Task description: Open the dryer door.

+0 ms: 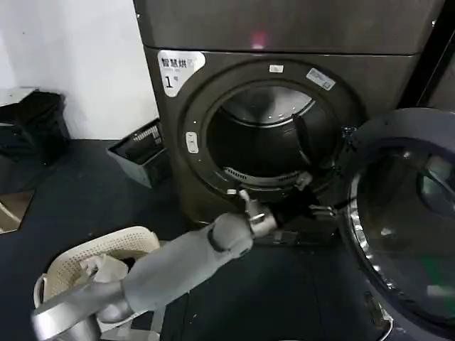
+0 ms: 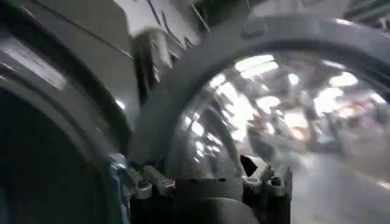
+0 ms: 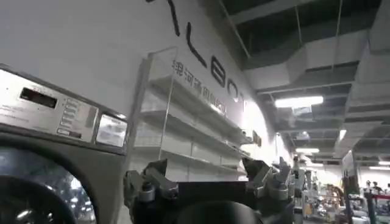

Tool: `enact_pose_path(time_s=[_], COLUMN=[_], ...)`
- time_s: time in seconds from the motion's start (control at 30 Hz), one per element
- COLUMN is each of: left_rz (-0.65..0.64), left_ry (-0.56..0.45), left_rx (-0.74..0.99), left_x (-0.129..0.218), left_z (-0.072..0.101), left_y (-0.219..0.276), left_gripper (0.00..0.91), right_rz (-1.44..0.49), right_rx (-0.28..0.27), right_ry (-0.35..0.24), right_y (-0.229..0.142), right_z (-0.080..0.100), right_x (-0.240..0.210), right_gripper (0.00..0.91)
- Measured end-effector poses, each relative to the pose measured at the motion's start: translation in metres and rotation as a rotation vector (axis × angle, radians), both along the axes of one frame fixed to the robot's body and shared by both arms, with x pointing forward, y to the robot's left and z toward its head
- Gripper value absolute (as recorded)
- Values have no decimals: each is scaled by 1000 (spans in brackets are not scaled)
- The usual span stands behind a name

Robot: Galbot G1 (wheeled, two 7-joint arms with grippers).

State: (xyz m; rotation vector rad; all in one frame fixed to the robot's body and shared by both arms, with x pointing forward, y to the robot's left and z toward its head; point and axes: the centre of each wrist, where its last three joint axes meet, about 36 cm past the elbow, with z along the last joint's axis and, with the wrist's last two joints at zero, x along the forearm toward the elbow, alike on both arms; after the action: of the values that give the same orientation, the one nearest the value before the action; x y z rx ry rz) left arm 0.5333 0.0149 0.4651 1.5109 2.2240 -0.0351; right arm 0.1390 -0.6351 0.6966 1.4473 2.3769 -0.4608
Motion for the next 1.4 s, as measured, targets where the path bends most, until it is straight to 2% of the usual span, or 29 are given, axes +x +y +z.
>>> enact_pose_path(time_s=[0.2, 0.37, 0.5, 0.63, 0.8, 1.0, 1.07, 1.2, 1.4], left_rz=[-48, -9, 53, 112, 152, 301, 347, 372, 384], left_ry=[-4, 39, 102, 145, 172, 230, 239, 358, 474], left_rx=[-91, -72, -15, 83, 175, 451, 554, 761, 1019], left_x=[-15, -34, -54, -78, -115, -153, -158, -156, -155], left_z=[-8, -13, -11, 4, 33, 63, 70, 87, 97], left_y=[40, 86, 134, 181, 231, 285, 297, 327, 360], left_gripper=[907, 907, 907, 907, 907, 907, 907, 907, 907], right_rz=[-42, -53, -85, -116, -140, -128, -115, -68, -55], right_rx=[-43, -71, -91, -119, -134, -151, -158, -149, -156], right_ry=[-18, -22, -11, 24, 21, -4, -4, -12, -13], right_y=[-2, 1, 3, 6, 9, 8, 9, 9, 6], right_z=[15, 23, 31, 39, 42, 49, 51, 52, 57], right_x=[-11, -16, -19, -23, -30, -32, -32, -28, -26], right_gripper=[907, 907, 907, 907, 907, 907, 907, 907, 907])
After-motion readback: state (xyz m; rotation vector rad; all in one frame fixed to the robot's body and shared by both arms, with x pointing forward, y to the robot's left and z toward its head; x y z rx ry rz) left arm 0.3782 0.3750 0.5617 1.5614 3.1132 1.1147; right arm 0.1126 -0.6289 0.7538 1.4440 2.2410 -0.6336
